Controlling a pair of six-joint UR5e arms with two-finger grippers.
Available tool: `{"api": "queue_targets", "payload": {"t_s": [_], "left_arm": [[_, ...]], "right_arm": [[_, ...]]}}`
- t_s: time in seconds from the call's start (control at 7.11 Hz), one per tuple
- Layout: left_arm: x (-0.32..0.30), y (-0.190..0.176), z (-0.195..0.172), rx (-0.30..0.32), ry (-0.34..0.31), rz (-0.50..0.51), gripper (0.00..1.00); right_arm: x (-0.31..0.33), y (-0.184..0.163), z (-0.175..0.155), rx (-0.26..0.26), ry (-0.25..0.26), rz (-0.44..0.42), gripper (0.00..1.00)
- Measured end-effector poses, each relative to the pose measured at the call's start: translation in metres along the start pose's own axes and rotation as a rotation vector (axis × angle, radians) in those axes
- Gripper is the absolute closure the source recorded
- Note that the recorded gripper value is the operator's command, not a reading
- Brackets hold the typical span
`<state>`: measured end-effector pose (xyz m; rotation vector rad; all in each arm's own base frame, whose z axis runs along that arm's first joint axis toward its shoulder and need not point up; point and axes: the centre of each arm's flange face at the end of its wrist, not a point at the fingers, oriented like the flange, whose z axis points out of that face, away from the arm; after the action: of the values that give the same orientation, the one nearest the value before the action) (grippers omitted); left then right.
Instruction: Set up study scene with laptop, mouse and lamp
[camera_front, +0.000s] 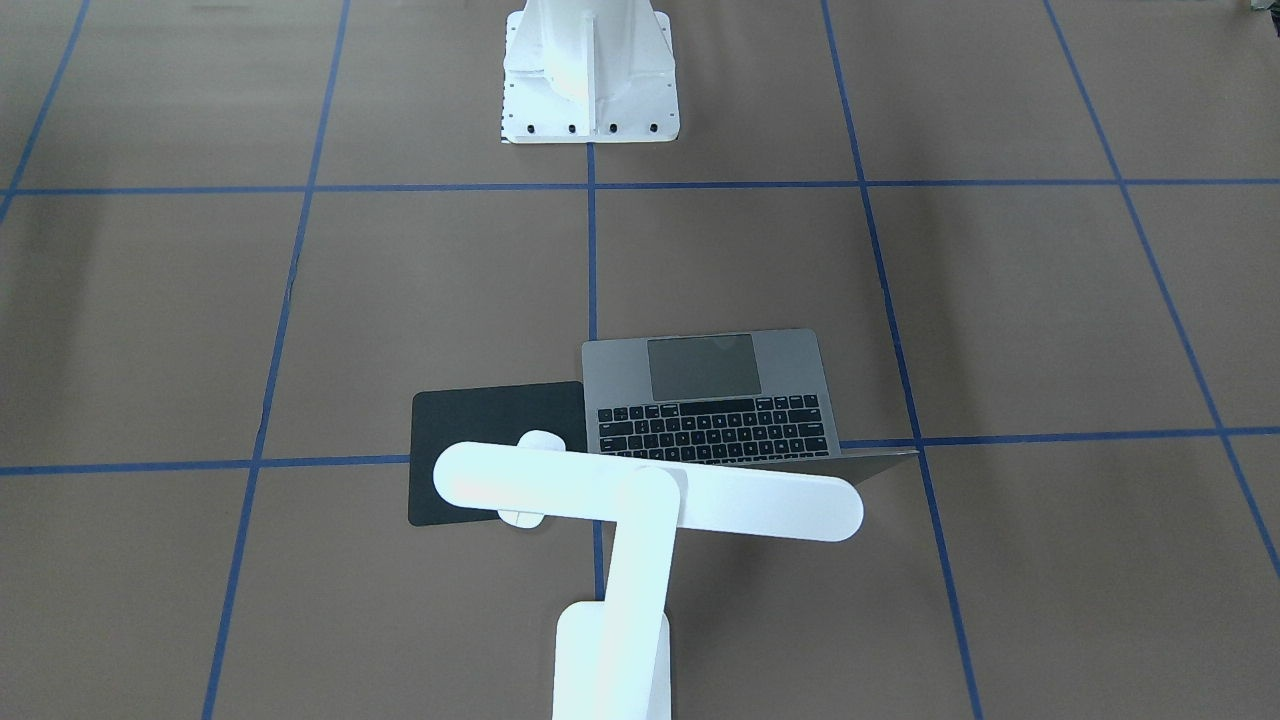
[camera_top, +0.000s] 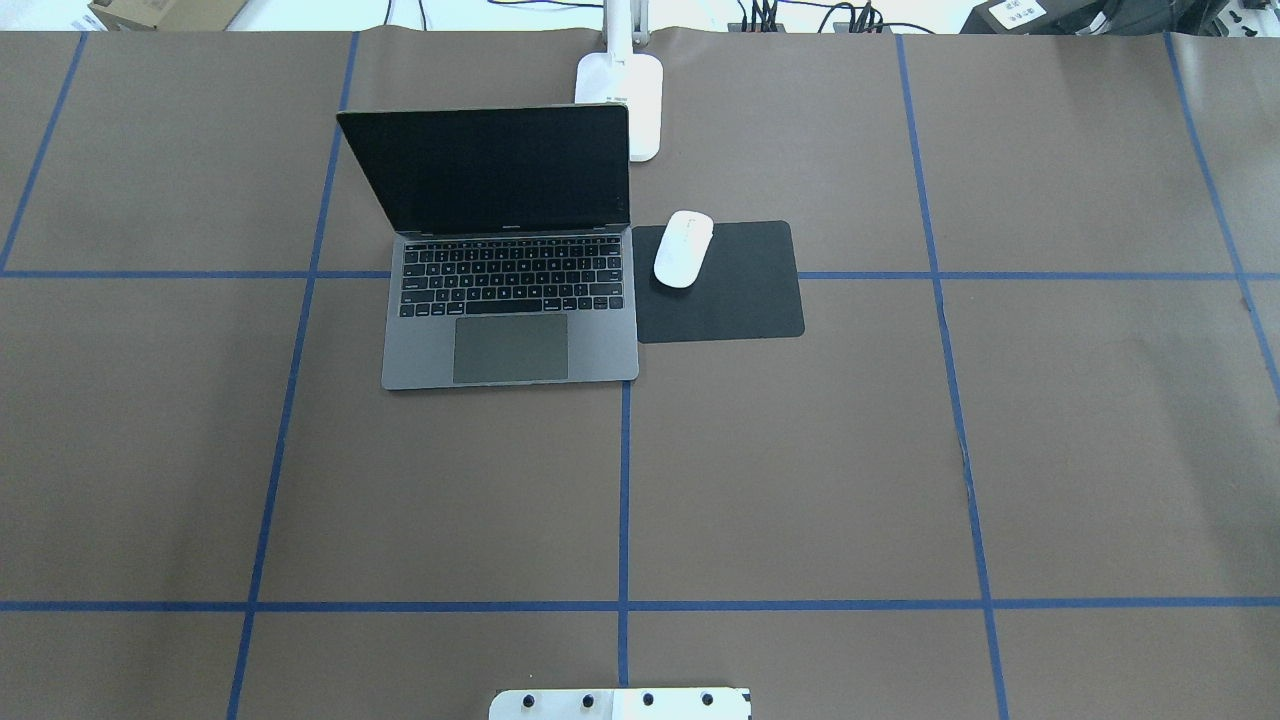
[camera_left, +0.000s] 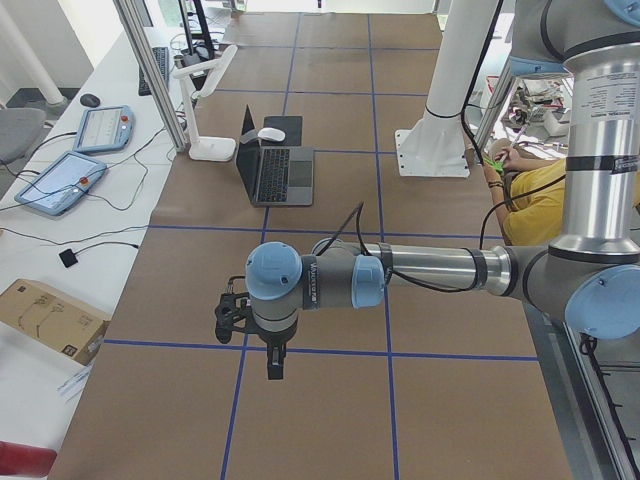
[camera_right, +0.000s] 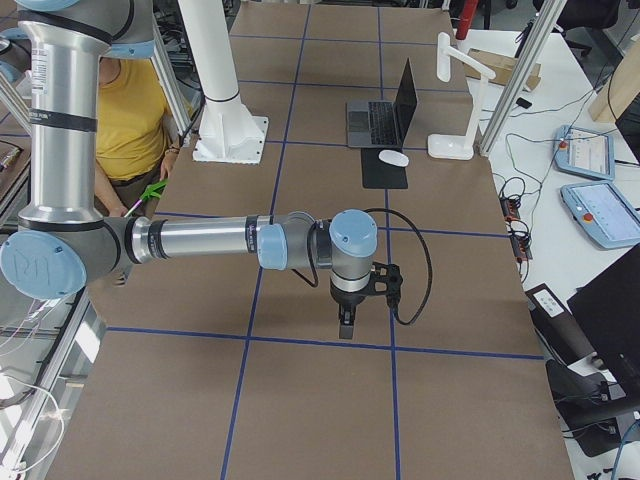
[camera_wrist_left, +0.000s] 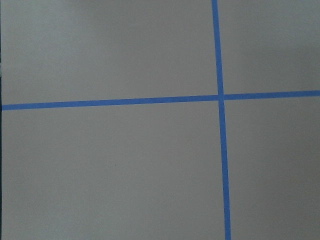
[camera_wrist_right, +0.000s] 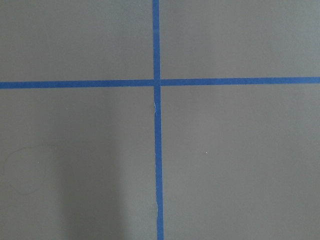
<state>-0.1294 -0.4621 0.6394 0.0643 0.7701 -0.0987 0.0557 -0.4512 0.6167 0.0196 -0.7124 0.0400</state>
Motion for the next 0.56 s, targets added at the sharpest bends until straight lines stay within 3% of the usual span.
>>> {"api": "queue_targets", "payload": {"t_s": [0.56], "left_arm": [[-0.0014,0.0036,0.0023,-0.003,0.002,-0.008,0.00]], "right_arm": [[-0.0002,0.0009,-0.0004,0.001,0.000,-0.006,0.00]]}}
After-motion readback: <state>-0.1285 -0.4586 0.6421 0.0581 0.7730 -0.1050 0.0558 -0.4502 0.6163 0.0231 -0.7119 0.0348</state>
